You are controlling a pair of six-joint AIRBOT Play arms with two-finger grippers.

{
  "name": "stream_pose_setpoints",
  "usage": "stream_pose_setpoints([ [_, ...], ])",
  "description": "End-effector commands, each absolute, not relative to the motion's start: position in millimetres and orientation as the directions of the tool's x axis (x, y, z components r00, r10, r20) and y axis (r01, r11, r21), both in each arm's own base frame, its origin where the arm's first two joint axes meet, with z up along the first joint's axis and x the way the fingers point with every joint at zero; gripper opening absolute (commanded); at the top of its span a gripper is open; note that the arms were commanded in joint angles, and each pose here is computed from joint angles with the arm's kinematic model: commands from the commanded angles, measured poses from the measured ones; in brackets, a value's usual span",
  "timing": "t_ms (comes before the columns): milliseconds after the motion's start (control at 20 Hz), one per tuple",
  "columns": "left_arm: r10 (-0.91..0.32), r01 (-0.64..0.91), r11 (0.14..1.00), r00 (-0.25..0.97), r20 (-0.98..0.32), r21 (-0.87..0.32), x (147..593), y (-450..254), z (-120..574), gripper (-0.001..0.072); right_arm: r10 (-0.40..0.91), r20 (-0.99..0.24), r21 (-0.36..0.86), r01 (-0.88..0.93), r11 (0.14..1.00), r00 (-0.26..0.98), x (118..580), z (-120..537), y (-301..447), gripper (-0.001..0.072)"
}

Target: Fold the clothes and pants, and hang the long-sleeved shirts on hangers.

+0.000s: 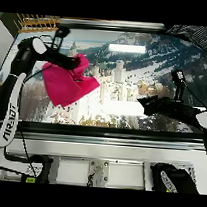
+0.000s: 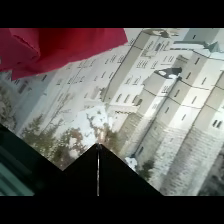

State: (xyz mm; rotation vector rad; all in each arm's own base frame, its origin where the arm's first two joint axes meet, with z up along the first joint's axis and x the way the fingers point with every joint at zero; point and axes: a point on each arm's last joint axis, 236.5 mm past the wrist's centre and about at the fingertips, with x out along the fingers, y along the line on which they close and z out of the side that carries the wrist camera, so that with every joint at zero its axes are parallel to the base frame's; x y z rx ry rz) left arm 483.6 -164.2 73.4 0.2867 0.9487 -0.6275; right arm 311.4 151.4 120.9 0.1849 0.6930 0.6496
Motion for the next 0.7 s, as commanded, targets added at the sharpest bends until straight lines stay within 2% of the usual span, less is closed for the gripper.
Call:
stream_pose_setpoints([
  [0, -0.469, 0.864, 0.503, 0.27, -0.841, -0.002, 399, -250, 92, 0.0003, 0.458, -0.598, 0.243, -0.396, 0.886, 0.658, 329, 113, 110, 0.0022],
  [100, -0.377, 0.878, 0.476, 0.257, -0.89, 0.052, 375, -236, 72, 0.0003, 0.33, -0.649, 0.151, -0.309, 0.939, 0.686, 334, 109, 78, 0.0022],
  [250, -0.297, 0.81, 0.586, 0.251, -0.921, 0.031, 365, -196, 33, 0.0005, 0.223, -0.683, 0.09, -0.223, 0.971, 0.696, 334, 104, 53, 0.0022],
  [300, -0.289, 0.766, 0.643, 0.24, -0.927, -0.002, 364, -184, 21, 0.0237, 0.221, -0.684, 0.087, -0.223, 0.971, 0.695, 334, 103, 53, 0.0022],
  [350, -0.274, 0.699, 0.714, 0.23, -0.934, -0.037, 365, -172, 13, 0.0636, 0.222, -0.684, 0.088, -0.223, 0.971, 0.695, 334, 103, 53, 0.0023],
  [400, -0.264, 0.619, 0.782, 0.221, -0.939, -0.074, 364, -159, 10, 0.0672, 0.221, -0.684, 0.088, -0.223, 0.971, 0.695, 334, 103, 53, 0.0023],
  [450, -0.26, 0.552, 0.827, 0.21, -0.942, -0.106, 362, -146, 9, 0.0672, 0.221, -0.684, 0.087, -0.223, 0.971, 0.695, 334, 103, 53, 0.0022],
  [650, -0.342, 0.428, 0.874, 0.21, -0.916, -0.228, 332, -122, 5, 0.0665, 0.222, -0.685, 0.089, -0.223, 0.971, 0.694, 334, 103, 53, 0.0023],
])
